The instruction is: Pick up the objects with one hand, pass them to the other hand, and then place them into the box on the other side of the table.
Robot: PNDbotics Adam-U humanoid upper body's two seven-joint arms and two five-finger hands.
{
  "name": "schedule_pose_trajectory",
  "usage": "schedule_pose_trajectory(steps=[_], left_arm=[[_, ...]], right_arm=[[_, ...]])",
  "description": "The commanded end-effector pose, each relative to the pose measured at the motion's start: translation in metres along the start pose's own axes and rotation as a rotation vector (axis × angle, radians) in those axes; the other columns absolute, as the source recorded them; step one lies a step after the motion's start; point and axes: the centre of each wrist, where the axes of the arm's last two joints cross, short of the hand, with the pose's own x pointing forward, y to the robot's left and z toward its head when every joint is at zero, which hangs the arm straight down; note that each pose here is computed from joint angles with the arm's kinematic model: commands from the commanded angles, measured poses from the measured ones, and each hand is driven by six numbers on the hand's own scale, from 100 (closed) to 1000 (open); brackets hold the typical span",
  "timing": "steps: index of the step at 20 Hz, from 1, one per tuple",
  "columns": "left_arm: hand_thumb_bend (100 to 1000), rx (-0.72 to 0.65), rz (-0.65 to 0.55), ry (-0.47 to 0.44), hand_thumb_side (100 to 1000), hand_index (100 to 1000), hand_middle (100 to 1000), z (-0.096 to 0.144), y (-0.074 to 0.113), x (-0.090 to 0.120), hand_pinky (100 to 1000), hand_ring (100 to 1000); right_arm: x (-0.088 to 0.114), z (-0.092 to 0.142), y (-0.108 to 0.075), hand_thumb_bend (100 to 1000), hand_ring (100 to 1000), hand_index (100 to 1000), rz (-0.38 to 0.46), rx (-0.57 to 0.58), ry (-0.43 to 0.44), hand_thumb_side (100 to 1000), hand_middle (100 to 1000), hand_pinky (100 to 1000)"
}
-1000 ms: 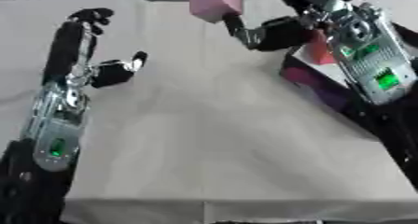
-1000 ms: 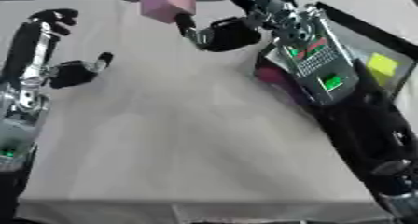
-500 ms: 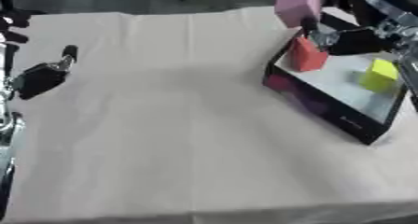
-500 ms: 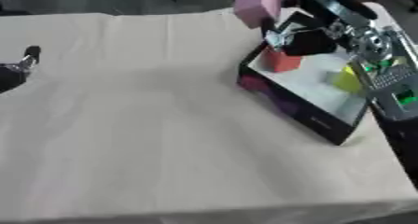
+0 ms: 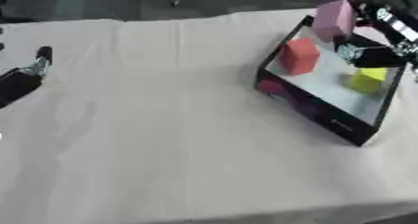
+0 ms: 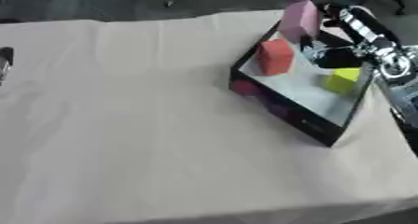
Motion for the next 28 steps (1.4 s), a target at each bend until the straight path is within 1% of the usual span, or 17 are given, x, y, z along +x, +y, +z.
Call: schedule_pose_trajectory(steps=[1,2,3,4,5,6,7,8,10,11,13,15,20,21,26,27,28], left_arm=[[421,0.034,-0.007,-0.019,270,841,722,-0.006,0.011,0.001,722,691],[421,0.034,-0.006,-0.018,270,841,722,-0.006,0.011,0.001,722,691],[416,0.035,-0.006,-0.019,269,839,721,-0.006,0.012,0.001,722,690],[417,0.046,-0.003,-0.019,269,840,721,-0.006,0.013,0.002,722,691],[417,0.052,0.001,-0.018,269,840,721,-0.006,0.014,0.002,722,691],[417,0.055,0.003,-0.017,269,840,721,-0.006,0.014,0.003,722,691],[418,0.057,0.005,-0.017,268,840,722,-0.006,0.014,0.003,721,691],[418,0.057,0.006,-0.017,268,840,722,-0.006,0.013,0.003,721,691],[419,0.055,0.005,-0.015,267,840,722,-0.006,0.013,0.003,721,691],[408,0.055,0.005,-0.014,250,840,722,-0.006,0.013,0.003,721,691],[406,0.055,0.004,-0.009,252,838,721,-0.005,0.013,0.002,720,691],[408,0.055,0.006,-0.006,260,838,722,-0.005,0.012,0.002,721,691],[409,0.056,0.010,-0.005,261,838,722,-0.005,0.011,0.002,720,691],[412,0.056,0.010,-0.005,264,838,722,-0.005,0.011,0.002,719,691],[412,0.057,0.016,-0.006,264,838,722,-0.004,0.010,0.003,719,691],[406,0.062,0.019,-0.001,268,830,712,-0.004,0.011,0.002,706,682],[404,0.075,0.033,0.006,275,829,712,-0.003,0.012,0.001,704,681]], right_arm=[[-0.001,0.001,-0.020,100,914,615,0.062,-0.029,-0.004,100,514,906],[-0.002,0.001,-0.020,100,914,615,0.062,-0.029,-0.004,100,514,906],[-0.002,0.001,-0.020,100,979,740,0.063,-0.028,-0.003,129,607,963],[-0.006,0.003,-0.018,100,1000,803,0.078,-0.004,0.011,138,681,976],[-0.010,0.007,-0.016,100,1000,826,0.100,0.025,0.016,143,710,982],[-0.012,0.009,-0.016,100,1000,826,0.120,0.047,0.014,143,710,982],[-0.014,0.010,-0.015,100,1000,956,0.139,0.067,0.009,158,853,1000],[-0.016,0.011,-0.014,100,1000,999,0.158,0.090,0.002,166,917,1000],[-0.020,0.011,-0.015,100,1000,1000,0.189,0.123,-0.004,206,976,1000],[-0.022,0.011,-0.017,100,1000,1000,0.203,0.136,0.000,265,989,1000],[-0.025,0.012,-0.021,100,1000,1000,0.222,0.152,0.014,313,998,1000],[-0.026,0.013,-0.024,100,1000,1000,0.237,0.155,0.029,333,1000,1000],[-0.026,0.013,-0.025,100,1000,1000,0.253,0.155,0.041,335,1000,1000],[-0.026,0.013,-0.025,100,1000,1000,0.254,0.154,0.041,307,1000,1000],[-0.023,0.013,-0.025,100,1000,1000,0.236,0.142,0.029,307,1000,1000],[-0.021,0.011,-0.026,100,1000,1000,0.226,0.125,0.021,566,992,1000],[-0.015,0.008,-0.029,100,1000,1000,0.208,0.087,-0.011,598,1000,1000]])
